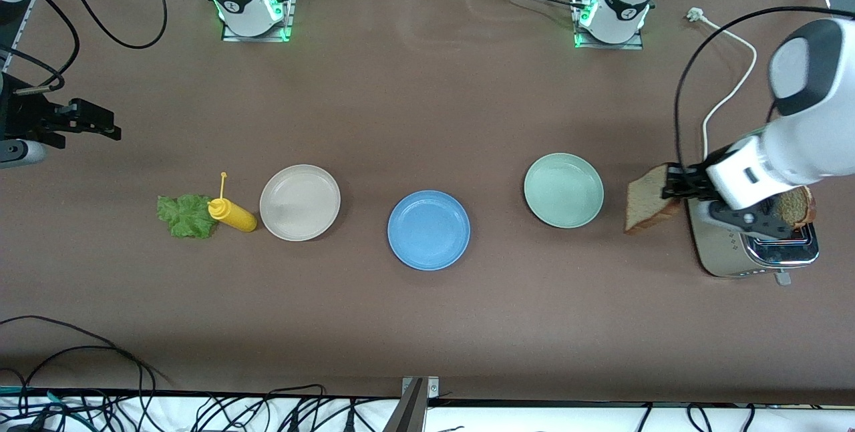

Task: Make sandwich in blue plate with both arms
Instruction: 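Carry the toast slice toward the blue plate with the left gripper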

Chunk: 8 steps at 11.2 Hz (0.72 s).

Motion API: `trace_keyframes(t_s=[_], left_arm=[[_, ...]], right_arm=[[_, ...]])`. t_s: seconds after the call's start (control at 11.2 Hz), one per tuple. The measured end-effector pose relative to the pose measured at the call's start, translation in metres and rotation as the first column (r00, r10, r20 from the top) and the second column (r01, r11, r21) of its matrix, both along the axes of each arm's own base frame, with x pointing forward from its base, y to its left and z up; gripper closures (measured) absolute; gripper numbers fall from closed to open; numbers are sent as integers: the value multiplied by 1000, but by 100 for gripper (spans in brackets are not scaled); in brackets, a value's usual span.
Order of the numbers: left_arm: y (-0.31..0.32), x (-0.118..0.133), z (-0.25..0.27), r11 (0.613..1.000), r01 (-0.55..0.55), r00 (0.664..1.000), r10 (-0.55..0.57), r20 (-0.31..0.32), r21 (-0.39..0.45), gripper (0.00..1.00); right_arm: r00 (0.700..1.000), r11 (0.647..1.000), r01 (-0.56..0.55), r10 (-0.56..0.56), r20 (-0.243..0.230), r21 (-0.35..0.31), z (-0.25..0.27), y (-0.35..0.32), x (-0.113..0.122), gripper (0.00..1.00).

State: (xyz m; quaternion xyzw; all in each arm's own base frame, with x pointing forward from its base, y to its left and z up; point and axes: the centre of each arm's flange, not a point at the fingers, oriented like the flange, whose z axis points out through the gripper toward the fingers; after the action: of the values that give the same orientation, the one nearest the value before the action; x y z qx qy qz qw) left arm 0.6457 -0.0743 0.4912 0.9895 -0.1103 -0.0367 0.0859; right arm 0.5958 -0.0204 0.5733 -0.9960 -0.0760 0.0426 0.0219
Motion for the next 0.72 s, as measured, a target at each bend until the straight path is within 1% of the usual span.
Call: trace_keyframes(t_s=[0.18, 0.27, 0.45, 0.72], left_arm=[[-48, -3, -17, 1000, -11, 999, 10, -45, -20, 90], [-69, -5, -26, 999, 3, 998, -5, -63, -34, 90], [-112, -5, -48, 995, 19, 994, -29, -101, -95, 90], [-161, -1, -77, 991, -24, 994, 10, -107, -133, 90]], right_arm=[[1000, 1000, 1, -1, 0, 0, 0, -1, 0, 0], [1000, 1000, 2, -2, 0, 0, 0, -1, 0, 0], [1000, 1000, 2, -2, -1, 0, 0, -1, 0, 0], [1000, 1000, -2, 2, -1, 0, -1, -2, 0, 0]])
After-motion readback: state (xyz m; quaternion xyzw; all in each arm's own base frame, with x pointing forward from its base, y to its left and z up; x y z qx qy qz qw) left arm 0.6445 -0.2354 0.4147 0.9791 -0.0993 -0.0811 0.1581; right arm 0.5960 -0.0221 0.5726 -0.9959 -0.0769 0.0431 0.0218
